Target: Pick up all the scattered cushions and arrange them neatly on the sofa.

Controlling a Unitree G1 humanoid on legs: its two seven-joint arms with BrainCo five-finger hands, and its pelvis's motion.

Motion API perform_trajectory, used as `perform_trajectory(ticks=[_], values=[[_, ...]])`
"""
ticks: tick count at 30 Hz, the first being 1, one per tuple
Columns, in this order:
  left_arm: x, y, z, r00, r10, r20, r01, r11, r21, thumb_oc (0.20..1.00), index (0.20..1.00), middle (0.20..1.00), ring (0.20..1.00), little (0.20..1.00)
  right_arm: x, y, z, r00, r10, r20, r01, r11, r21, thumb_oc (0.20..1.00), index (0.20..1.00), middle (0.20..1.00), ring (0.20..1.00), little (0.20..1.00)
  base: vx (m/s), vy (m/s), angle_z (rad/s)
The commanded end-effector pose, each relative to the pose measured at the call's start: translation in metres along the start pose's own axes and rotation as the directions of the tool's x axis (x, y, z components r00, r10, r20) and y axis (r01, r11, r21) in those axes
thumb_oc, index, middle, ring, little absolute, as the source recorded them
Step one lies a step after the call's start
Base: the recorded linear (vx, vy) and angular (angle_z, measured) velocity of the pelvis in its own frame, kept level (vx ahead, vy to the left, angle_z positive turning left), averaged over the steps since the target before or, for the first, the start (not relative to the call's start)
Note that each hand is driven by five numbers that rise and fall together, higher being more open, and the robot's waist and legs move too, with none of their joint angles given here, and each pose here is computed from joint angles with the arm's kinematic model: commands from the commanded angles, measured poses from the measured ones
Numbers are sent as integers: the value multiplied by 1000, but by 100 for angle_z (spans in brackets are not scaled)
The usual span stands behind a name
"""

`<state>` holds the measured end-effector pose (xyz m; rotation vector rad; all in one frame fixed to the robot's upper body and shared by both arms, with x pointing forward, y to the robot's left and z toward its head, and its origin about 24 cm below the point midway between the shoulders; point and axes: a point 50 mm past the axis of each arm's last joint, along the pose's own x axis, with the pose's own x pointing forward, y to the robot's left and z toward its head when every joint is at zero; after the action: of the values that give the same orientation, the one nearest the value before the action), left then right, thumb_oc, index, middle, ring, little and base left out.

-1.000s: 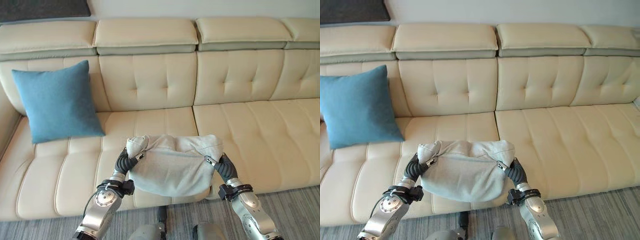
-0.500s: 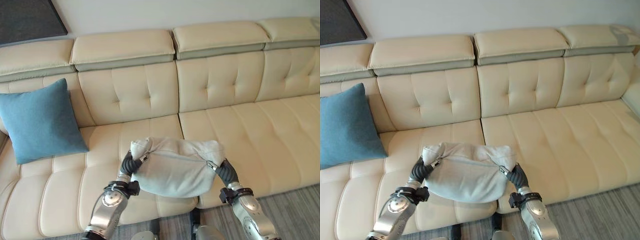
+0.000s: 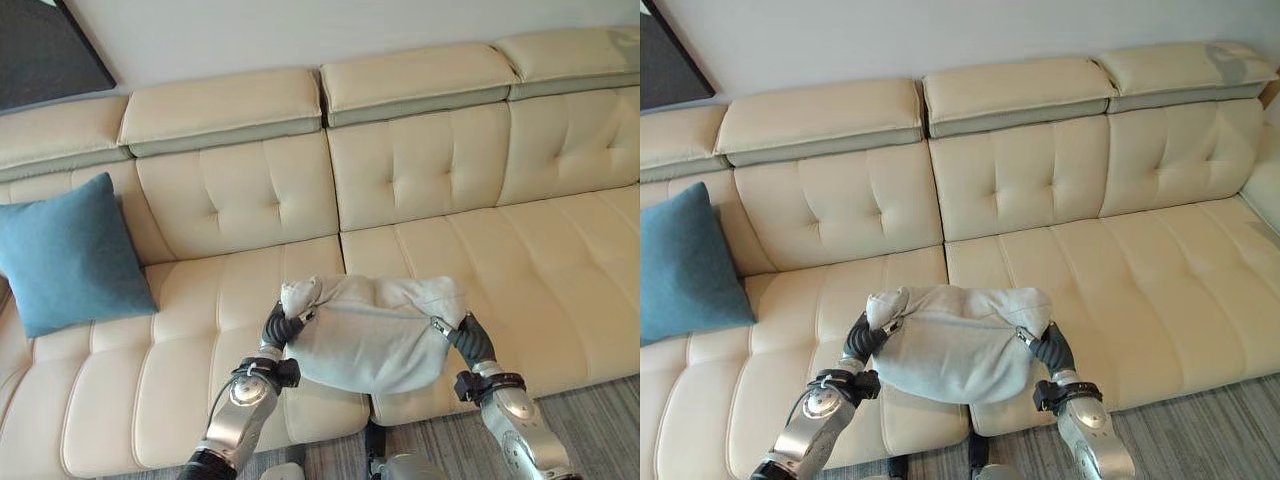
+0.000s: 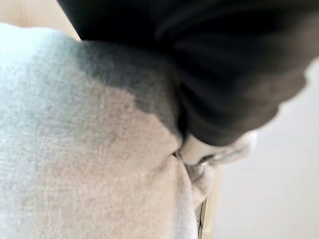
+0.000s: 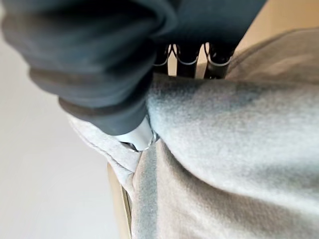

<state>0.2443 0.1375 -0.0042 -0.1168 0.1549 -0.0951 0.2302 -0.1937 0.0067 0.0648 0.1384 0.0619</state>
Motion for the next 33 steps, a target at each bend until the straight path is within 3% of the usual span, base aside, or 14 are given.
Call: perform_trajectory(ticks=[1, 10, 18, 28, 33], values=[[17, -12, 34, 985, -31, 169, 35, 999, -20, 200, 200, 200, 200, 200, 27, 40, 59, 946, 116, 302, -117, 993, -17, 200, 200, 200, 200, 200, 149, 89, -1], [48, -34, 66, 963, -28, 267, 18, 999, 40, 200, 200, 200, 200, 200, 65, 53, 116, 885, 116, 451, -67, 990, -125, 200, 200, 200, 200, 200, 65, 56, 3], [76, -31, 104, 934, 43, 354, -63, 997, 45, 200, 200, 200, 200, 200, 85, 56, 140, 872, 98, 480, -13, 984, -175, 200, 200, 200, 200, 200, -14, 31, -2], [99, -28, 137, 902, 117, 415, -161, 984, 72, 200, 200, 200, 200, 200, 101, 47, 158, 865, 27, 500, 52, 988, -143, 200, 200, 200, 200, 200, 13, -10, -9], [108, -33, 183, 837, 137, 530, -205, 976, 72, 200, 200, 200, 200, 200, 117, 66, 192, 834, 40, 551, 43, 990, -138, 200, 200, 200, 200, 200, 3, -3, -1]])
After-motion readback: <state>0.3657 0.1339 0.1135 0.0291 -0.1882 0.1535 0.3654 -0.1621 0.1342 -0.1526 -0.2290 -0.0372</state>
